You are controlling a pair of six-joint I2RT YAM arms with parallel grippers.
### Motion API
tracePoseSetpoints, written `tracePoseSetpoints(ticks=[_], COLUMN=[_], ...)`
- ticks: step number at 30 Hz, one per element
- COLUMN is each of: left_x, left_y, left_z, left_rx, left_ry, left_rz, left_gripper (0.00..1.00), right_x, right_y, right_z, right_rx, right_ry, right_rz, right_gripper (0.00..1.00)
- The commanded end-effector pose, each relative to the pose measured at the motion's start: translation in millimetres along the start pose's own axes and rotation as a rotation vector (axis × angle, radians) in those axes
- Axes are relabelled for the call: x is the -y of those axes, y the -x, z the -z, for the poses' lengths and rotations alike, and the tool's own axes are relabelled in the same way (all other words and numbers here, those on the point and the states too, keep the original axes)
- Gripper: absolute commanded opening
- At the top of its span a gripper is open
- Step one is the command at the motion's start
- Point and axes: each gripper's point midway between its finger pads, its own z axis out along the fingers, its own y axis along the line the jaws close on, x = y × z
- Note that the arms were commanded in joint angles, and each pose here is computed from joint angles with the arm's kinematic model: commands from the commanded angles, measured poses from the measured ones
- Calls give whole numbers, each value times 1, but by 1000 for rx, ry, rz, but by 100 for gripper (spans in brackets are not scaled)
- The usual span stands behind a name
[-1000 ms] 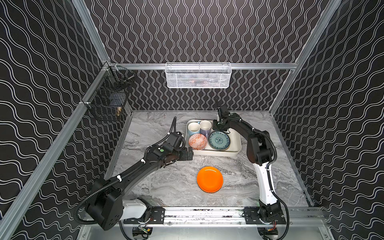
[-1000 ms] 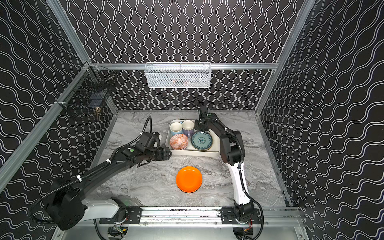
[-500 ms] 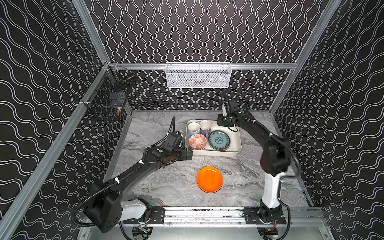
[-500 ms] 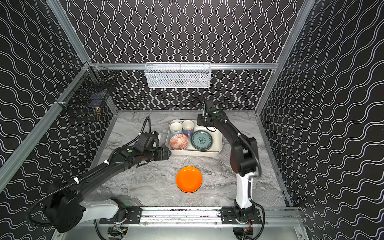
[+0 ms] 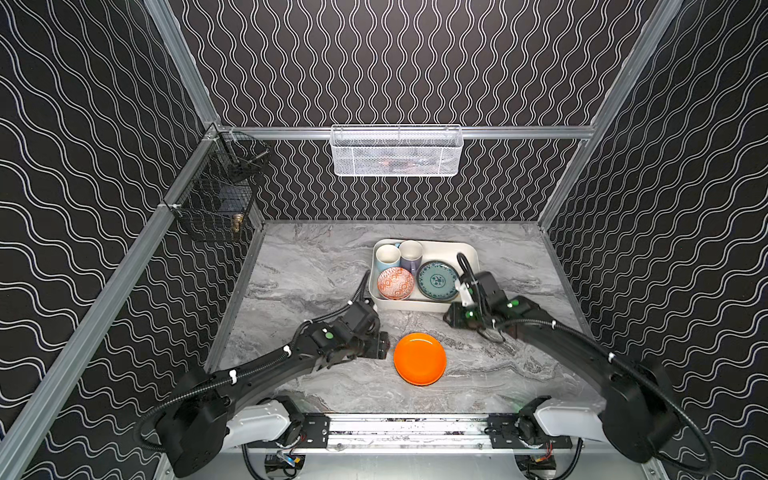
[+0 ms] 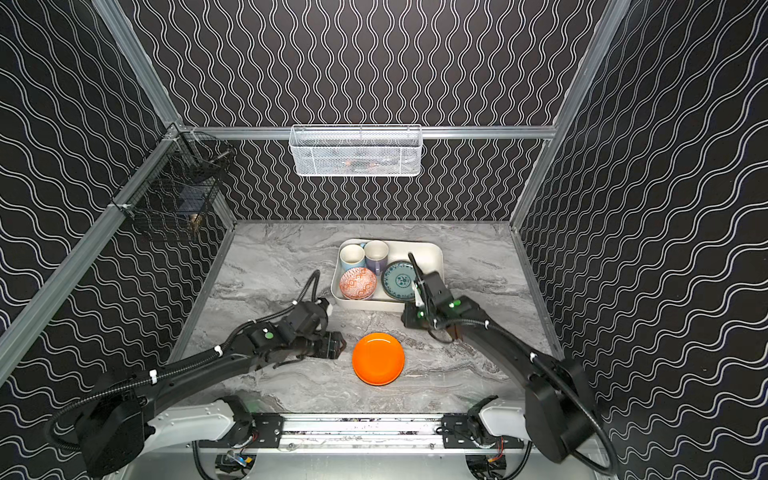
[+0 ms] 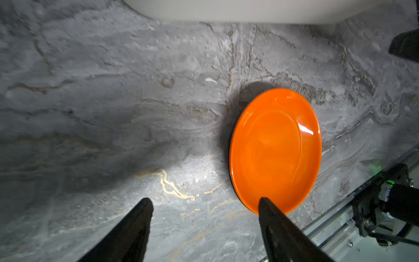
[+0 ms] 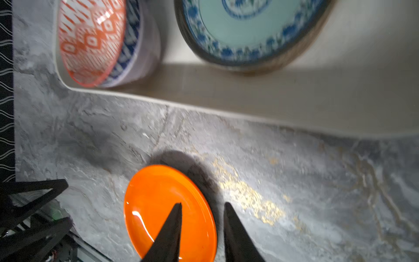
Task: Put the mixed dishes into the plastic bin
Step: 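Move both grippers down to the orange plate on the table, then hold the plate stack with the left gripper while the right grips the orange plate rim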
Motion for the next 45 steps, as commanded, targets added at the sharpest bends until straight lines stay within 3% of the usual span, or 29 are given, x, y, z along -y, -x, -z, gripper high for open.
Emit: tracePoseSetpoints(ticks=[1,5,11,15,35,45], left_x=[5,8,15,18,32,43], left_y=[0,-11,-19,-22,-18,-20], left_z=[-5,-10,-16,-21,-41,-54], left_rx=[41,41,40,37,19,-14], left_ry=[16,27,27,40,48,50], left_rz=[35,29,16,-2,-33,-66], left_gripper=[74,66,40,34,31,14], right_x=[-9,-5,-6,-5,5,8], right_y=[-12,-33,-52,-61,-77,-83], right_z=[-1,-4,-9,-13,-26,-32], right_rx=[26,6,-27,-45,-86,-94], right_ry=[78,89,110,109,89,96], right_rz=[-52,-57,-50,-47,-46,-51], right_gripper=[32,30,26,25,25,25])
